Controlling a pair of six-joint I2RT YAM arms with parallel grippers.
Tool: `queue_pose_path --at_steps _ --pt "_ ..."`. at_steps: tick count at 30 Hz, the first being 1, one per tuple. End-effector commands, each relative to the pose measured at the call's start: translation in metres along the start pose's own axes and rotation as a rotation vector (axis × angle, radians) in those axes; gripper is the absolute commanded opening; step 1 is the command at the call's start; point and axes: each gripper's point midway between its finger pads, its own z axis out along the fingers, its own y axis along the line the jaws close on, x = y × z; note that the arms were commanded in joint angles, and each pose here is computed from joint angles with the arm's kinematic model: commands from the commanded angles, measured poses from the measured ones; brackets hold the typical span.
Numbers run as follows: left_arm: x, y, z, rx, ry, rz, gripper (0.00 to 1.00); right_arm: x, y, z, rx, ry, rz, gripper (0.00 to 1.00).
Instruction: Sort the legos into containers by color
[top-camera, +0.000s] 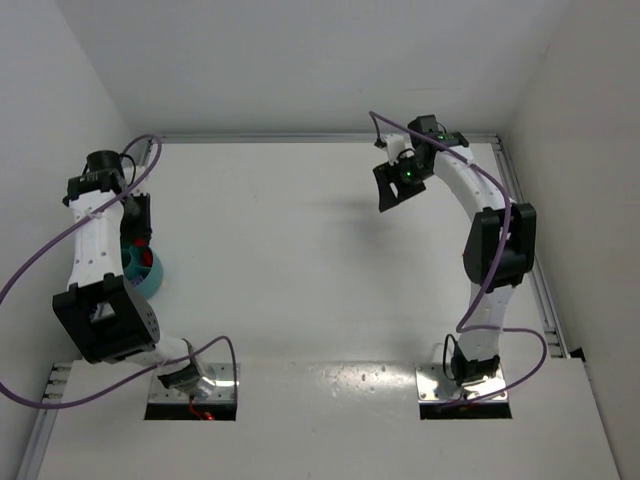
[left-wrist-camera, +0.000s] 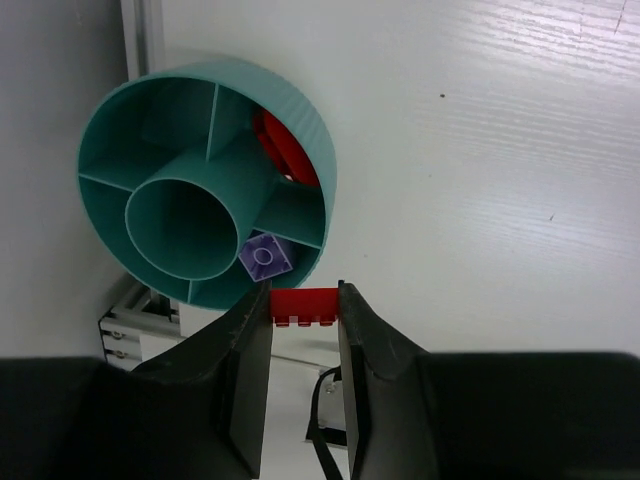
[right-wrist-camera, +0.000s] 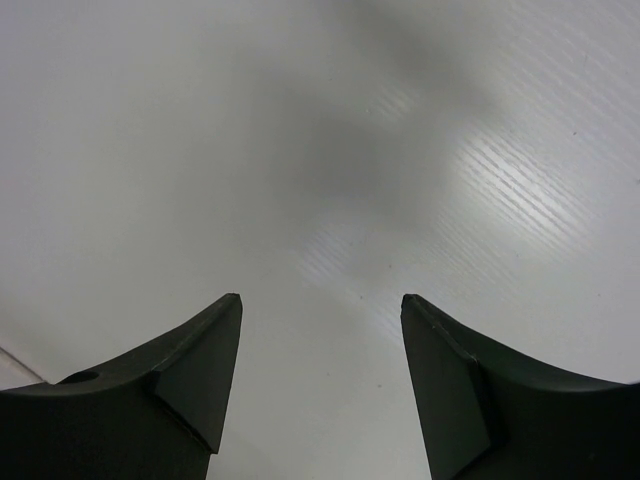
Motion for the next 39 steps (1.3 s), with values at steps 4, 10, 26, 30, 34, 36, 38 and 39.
queue_pose_path --at_steps 4,10,26,30,34,36,38,39 --pt "-0.011 0.006 -0.003 -0.046 -0.059 -0.058 0.22 0.011 -0.009 -0.003 0.039 0.062 -0.010 0.66" --pt "-0.002 0.013 0.013 -0.103 -0.016 -0.077 0.26 0.017 -0.007 0.003 0.056 0.089 -0.032 0.66" --pt "0.004 0.017 0.043 -0.124 0.021 -0.101 0.32 0.014 -0.017 0.006 0.093 0.094 -0.045 0.66" --pt "0.006 0.018 0.049 -0.129 0.045 -0.098 0.36 0.012 -0.018 0.006 0.096 0.086 -0.057 0.66" --pt "0.008 0.020 0.051 -0.141 0.048 -0.098 0.38 0.015 -0.018 0.008 0.093 0.095 -0.054 0.66" --pt "0.009 0.021 0.053 -0.150 0.049 -0.107 0.41 0.015 -0.018 0.008 0.093 0.095 -0.054 0.66" --pt "0.012 0.020 0.054 -0.148 0.057 -0.106 0.44 0.015 -0.018 0.008 0.093 0.095 -0.054 0.66" --pt "0.012 0.020 0.054 -0.148 0.058 -0.106 0.46 0.015 -0.018 0.008 0.093 0.095 -0.054 0.66"
